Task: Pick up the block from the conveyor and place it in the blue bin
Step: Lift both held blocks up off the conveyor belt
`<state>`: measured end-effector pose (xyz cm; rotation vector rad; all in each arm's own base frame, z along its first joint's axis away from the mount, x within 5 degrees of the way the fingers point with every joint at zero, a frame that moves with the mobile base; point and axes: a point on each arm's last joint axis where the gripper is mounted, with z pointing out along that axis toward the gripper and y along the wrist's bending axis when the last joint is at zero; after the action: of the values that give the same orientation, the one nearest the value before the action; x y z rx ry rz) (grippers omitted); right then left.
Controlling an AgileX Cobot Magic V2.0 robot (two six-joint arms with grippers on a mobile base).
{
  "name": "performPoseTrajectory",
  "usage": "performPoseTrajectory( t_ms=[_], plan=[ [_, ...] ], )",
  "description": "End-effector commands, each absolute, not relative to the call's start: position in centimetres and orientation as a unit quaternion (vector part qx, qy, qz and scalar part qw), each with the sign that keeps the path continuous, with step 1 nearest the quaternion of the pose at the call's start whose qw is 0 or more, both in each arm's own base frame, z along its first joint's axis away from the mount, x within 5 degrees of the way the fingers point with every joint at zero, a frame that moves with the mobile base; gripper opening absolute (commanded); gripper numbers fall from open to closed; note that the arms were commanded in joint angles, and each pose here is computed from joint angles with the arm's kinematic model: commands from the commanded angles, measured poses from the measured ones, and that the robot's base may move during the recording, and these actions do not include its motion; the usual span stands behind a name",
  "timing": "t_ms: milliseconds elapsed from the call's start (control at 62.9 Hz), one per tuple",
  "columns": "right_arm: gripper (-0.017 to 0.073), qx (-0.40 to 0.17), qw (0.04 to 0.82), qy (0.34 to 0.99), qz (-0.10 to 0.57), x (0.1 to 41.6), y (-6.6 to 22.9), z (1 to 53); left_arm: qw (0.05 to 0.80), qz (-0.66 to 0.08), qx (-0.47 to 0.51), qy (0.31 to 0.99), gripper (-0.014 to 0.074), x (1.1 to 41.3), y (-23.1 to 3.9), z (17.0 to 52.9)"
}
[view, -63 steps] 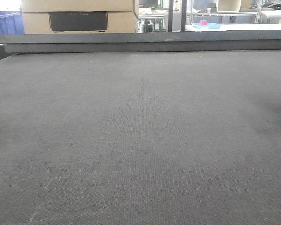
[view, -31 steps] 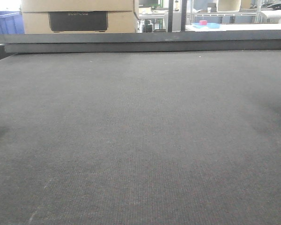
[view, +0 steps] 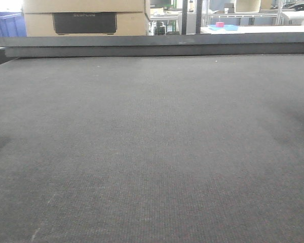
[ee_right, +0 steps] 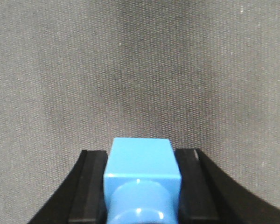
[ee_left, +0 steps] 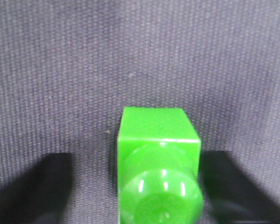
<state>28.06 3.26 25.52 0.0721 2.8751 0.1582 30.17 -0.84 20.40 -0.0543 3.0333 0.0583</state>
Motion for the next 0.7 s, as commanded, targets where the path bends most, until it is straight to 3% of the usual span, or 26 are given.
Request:
performPoseTrajectory(
  t_ms=[0,159,429,683],
  plan=[
    [-0.0167,0.023,0.143,0.988,0.055,28.1,3.2,26.0,0.061,0.015,-0.021,0.998,0.0181,30.3,-1.1,20.5],
    [-0.0167,0.026,0.134,0.989,0.061,28.0,3.3,26.0,0.062,0.015,-0.021,0.998,-0.0111,30.3,-1.1,20.5],
    [-0.0167,0.024,0.112,0.991,0.065,27.3,3.4,26.1,0.089,0.014,-0.02,0.996,-0.0111,29.8,-1.0,22.1],
    [-0.0167,0.006,0.18,0.981,0.07,26.8,3.5,28.2,0.187,0.007,-0.017,0.982,-0.0111,28.5,-1.0,26.4]
  ],
)
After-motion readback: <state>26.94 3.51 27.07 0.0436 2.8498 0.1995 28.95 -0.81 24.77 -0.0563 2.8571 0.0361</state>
